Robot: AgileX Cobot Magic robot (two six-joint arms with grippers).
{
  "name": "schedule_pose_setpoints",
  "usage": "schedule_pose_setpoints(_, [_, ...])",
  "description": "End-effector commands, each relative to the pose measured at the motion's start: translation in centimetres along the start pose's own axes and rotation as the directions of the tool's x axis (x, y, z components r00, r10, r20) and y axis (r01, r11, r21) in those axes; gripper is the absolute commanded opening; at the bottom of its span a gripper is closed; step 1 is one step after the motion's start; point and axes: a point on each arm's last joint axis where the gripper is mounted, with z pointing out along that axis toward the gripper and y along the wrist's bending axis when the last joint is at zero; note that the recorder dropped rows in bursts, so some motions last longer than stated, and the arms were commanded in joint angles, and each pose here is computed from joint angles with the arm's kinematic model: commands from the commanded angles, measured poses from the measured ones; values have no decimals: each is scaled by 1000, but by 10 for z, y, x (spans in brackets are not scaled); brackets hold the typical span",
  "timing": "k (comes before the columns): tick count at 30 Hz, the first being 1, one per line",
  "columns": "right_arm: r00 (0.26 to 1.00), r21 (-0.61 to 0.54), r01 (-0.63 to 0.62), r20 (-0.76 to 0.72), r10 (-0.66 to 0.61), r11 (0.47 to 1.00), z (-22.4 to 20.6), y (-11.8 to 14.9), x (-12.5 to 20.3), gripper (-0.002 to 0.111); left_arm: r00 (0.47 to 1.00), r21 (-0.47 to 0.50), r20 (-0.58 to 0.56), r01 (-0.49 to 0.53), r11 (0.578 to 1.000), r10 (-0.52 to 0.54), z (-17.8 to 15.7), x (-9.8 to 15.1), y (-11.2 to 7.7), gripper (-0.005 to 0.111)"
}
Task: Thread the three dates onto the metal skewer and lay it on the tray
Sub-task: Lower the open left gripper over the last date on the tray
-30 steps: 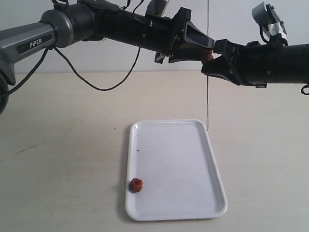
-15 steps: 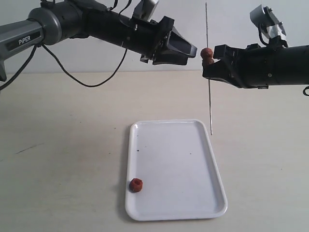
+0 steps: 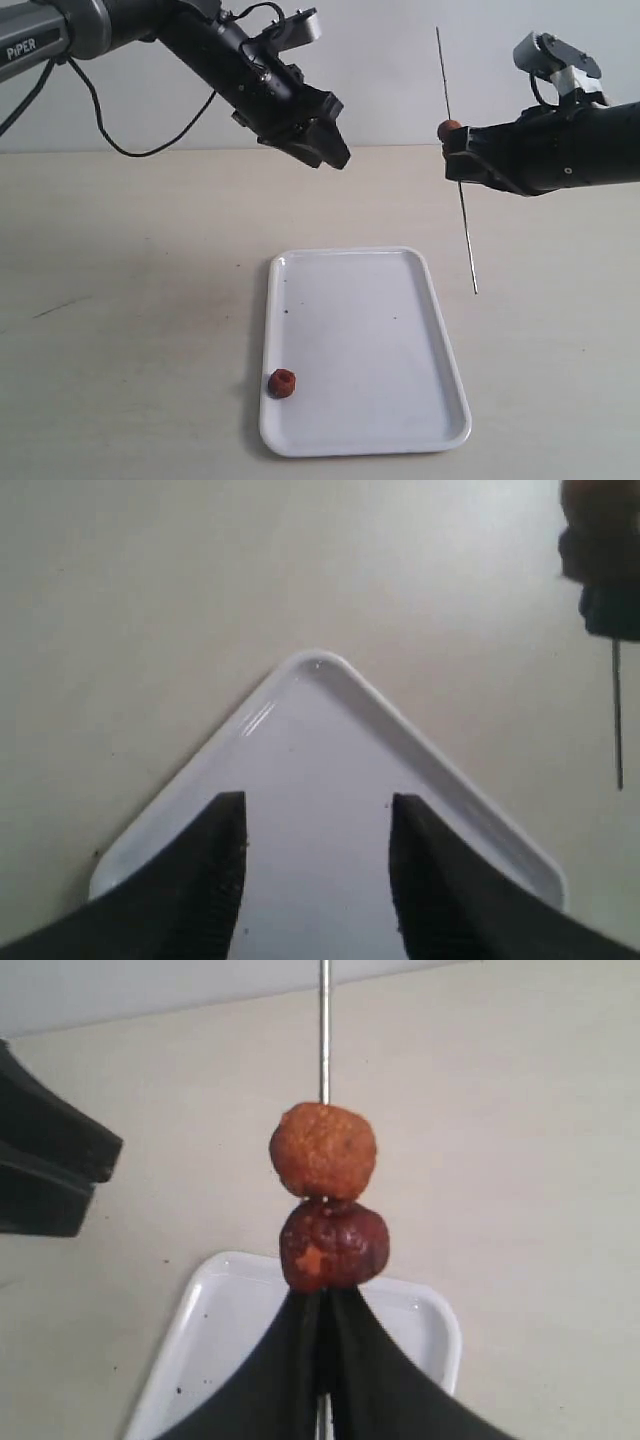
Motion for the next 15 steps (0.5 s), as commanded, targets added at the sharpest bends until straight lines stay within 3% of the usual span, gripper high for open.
schedule_pose_setpoints(1, [1000,13,25,2,-25,1000,0,-2,-2,0,988,-92,-127,-103,990,91,1,13,-35,46])
schedule_pose_setpoints(6, [999,13,35,1,-35,999,0,-2,-2,0,955,-72,-272,-144,987,120,23,42,-62,46])
schedule_pose_setpoints(11, [998,15,60,-14,-60,998,0,-2,0,0,928,-60,-355,-143,988,113,35,64,-68,46])
schedule_pose_setpoints(15, [997,-7,70,-26,-70,998,0,0,1,0,916,-88,-385,-157,984,112,18,77,-74,46])
